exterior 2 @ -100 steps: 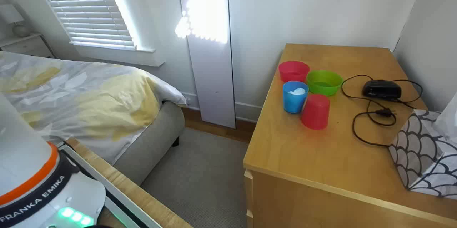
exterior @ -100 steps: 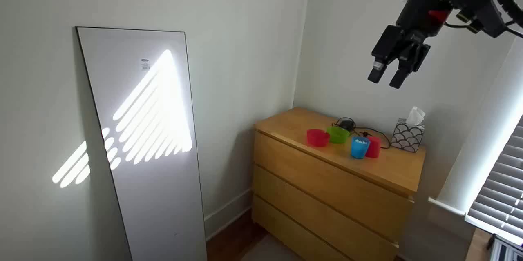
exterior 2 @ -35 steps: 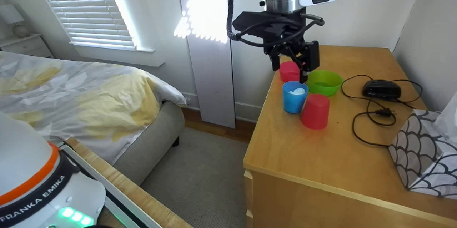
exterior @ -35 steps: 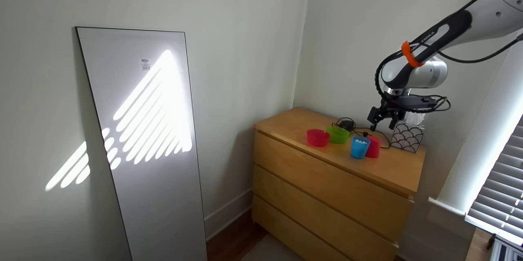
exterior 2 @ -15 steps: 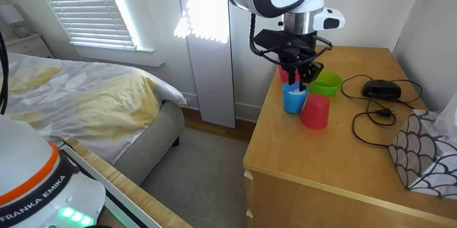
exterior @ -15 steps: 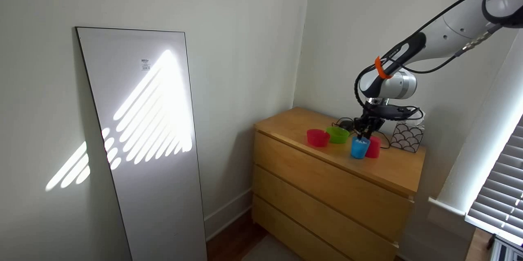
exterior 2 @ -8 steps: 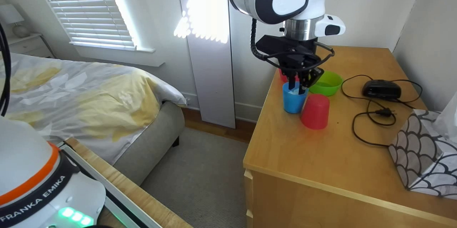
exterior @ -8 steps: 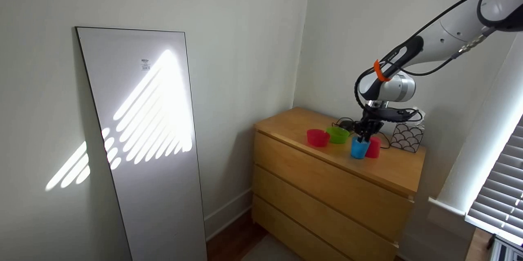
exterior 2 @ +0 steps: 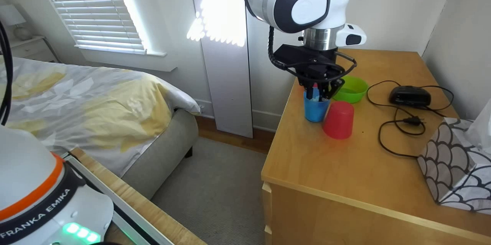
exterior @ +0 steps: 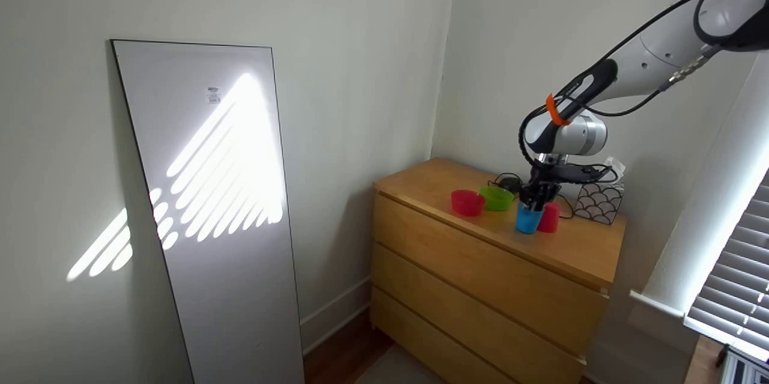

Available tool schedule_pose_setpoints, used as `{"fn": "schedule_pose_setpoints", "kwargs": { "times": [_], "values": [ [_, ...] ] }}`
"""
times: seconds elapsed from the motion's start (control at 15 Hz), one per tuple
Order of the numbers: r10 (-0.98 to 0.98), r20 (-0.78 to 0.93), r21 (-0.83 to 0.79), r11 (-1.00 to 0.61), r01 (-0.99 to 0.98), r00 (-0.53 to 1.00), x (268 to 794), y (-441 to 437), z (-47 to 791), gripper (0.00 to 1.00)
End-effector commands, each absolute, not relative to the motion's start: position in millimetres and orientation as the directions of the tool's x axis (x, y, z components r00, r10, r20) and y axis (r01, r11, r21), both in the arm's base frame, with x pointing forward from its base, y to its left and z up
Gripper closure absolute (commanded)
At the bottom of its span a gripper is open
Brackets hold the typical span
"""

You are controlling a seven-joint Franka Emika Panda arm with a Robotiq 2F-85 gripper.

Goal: Remove the cloth from the blue cup, then put it in the green bowl

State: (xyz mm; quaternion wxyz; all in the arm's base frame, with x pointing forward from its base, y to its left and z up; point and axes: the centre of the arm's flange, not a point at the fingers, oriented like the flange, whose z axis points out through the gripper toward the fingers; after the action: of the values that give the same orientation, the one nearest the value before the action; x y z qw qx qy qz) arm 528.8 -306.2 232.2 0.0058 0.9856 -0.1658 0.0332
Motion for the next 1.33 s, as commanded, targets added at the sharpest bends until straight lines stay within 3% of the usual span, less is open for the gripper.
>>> {"fn": "schedule_pose_setpoints", "kwargs": {
  "times": [0.0,0.27,0.6,0.73,0.93,1.27],
  "values": [
    [-0.293,0.084,0.01,-0.955,-0.295,0.952,532,-309,222,0.57],
    [-0.273,0.096,0.027,-0.96,-0.277,0.957,535,-311,219,0.6],
    [-0.254,0.081,0.047,-0.965,-0.259,0.964,536,-312,211,0.56],
    [-0.244,0.076,0.057,-0.967,-0.248,0.967,536,-312,210,0.66],
    [-0.231,0.065,0.071,-0.969,-0.235,0.971,536,-312,208,1.0],
    [-0.219,0.066,0.084,-0.971,-0.224,0.973,538,-304,219,0.99]
  ]
}}
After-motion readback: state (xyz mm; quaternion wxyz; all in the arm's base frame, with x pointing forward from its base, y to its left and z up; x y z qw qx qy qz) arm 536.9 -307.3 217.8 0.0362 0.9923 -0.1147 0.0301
